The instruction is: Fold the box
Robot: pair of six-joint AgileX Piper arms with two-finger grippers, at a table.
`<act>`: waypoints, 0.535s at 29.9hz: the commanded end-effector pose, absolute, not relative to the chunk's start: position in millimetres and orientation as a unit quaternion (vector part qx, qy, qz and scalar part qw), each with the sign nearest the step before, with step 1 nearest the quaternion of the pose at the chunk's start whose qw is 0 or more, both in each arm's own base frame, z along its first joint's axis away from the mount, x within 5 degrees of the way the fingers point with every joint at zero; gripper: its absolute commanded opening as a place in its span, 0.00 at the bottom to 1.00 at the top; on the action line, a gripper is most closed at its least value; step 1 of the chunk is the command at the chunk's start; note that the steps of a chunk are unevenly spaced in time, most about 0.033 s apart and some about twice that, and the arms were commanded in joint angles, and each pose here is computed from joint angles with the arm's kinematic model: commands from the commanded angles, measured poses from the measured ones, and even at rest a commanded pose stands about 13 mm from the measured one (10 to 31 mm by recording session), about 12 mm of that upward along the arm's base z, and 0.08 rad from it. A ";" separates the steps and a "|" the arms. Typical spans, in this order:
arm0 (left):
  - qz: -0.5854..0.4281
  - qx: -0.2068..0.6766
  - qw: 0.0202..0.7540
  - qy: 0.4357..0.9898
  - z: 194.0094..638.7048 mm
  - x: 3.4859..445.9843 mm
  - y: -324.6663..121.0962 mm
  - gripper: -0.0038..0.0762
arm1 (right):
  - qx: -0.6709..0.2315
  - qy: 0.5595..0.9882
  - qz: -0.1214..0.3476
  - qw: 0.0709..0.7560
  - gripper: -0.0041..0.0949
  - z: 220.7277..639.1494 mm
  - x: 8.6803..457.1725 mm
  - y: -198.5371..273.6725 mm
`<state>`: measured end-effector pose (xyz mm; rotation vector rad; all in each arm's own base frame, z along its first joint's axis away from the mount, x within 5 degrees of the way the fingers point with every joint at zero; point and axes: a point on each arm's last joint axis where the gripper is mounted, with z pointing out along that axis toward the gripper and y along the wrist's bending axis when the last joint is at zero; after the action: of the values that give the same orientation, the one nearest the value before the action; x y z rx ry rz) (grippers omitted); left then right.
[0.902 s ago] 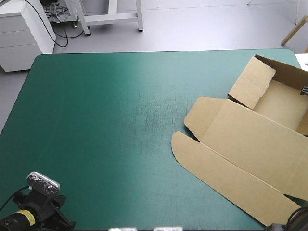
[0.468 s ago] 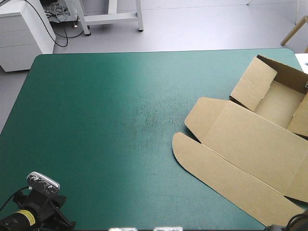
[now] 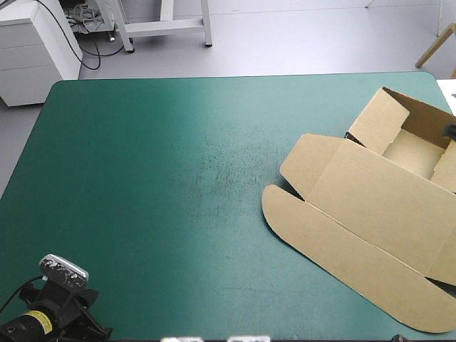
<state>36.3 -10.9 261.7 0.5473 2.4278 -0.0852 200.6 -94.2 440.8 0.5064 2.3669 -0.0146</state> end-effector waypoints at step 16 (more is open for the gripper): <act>-0.037 0.203 0.346 0.915 270.9 40.5 -12.4 0.04 | -0.011 0.923 0.036 0.382 0.02 356.4 72.9 5.1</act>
<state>36.3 -10.8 261.7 0.5459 2.4280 -0.0842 79.8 1.7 362.0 0.0028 2.4124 0.0902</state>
